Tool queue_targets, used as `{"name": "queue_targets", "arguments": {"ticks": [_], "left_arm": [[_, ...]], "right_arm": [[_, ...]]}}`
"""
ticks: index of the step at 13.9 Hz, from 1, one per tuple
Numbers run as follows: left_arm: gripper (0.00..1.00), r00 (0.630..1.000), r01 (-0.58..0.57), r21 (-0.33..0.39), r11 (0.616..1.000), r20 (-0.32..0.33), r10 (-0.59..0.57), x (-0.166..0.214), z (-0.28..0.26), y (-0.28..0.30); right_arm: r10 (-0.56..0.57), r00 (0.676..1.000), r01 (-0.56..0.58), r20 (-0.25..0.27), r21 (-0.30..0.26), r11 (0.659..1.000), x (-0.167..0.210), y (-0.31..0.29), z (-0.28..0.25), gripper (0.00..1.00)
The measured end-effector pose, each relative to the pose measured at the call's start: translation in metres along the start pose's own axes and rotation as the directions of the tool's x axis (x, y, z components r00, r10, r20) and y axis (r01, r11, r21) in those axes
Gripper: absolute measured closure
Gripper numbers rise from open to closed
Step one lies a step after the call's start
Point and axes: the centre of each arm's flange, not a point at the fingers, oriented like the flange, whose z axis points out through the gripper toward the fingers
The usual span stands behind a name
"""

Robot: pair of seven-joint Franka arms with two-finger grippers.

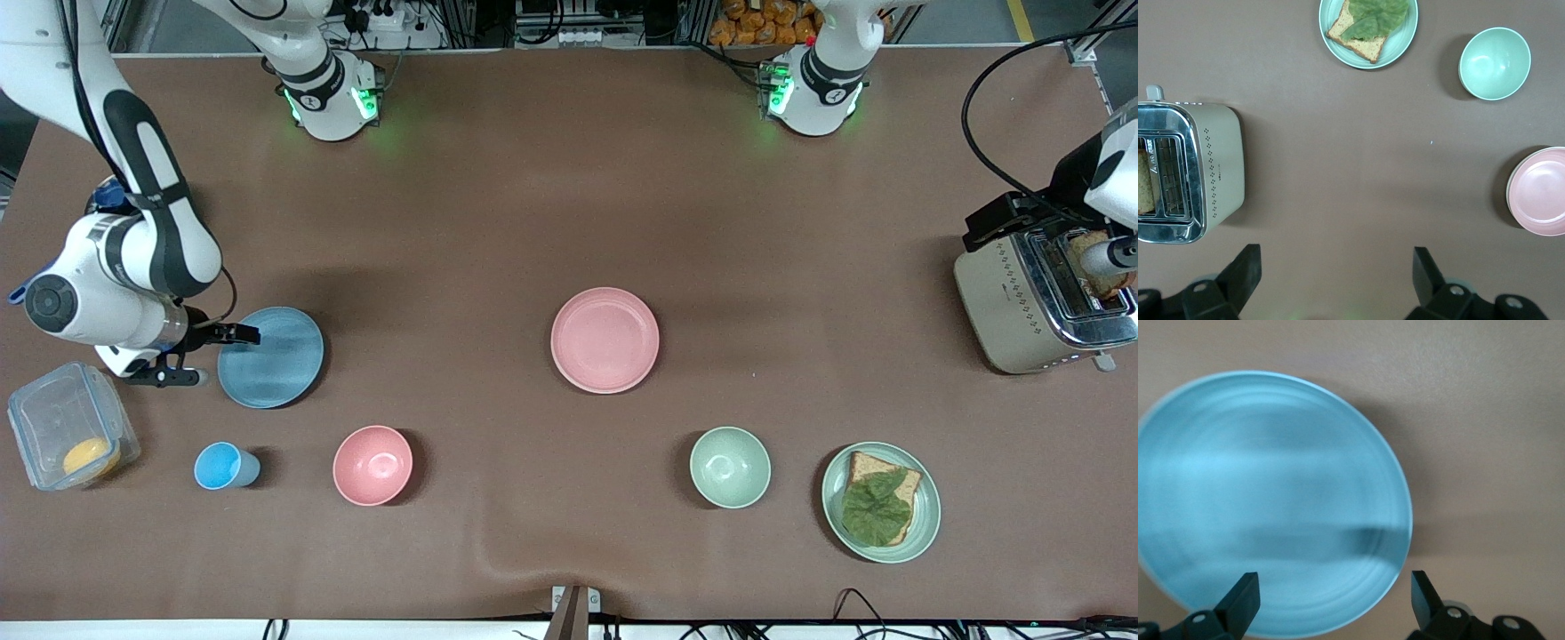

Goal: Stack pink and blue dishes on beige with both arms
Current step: 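Reach the right gripper down to the blue plate's rim, then grip the blue plate's rim and lift it with the right gripper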

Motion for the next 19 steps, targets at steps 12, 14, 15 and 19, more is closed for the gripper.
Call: {"name": "queue_targets", "arguments": {"ticks": [12, 14, 15, 19], "left_arm": [[0.0, 1.0, 0.005, 0.0, 1.0, 0.003, -0.005, 0.001, 0.001, -0.003], [0.0, 1.0, 0.005, 0.0, 1.0, 0.003, -0.005, 0.001, 0.001, -0.003], [0.0, 1.0, 0.006, 0.0, 1.0, 0.003, -0.006, 0.001, 0.001, -0.003], [0.0, 1.0, 0.006, 0.0, 1.0, 0.003, -0.006, 0.001, 0.001, -0.003]], "right_arm": [[-0.078, 0.997, 0.077, 0.028, 0.021, 0.997, 0.004, 0.036, 0.04, 0.09], [-0.078, 0.996, 0.078, 0.032, 0.023, 0.997, 0.005, 0.036, 0.046, 0.32], [-0.077, 0.997, 0.076, 0.028, 0.021, 0.997, 0.006, 0.037, 0.045, 0.44], [-0.081, 0.997, 0.081, 0.019, 0.021, 0.997, 0.011, 0.036, 0.035, 0.82]]}}
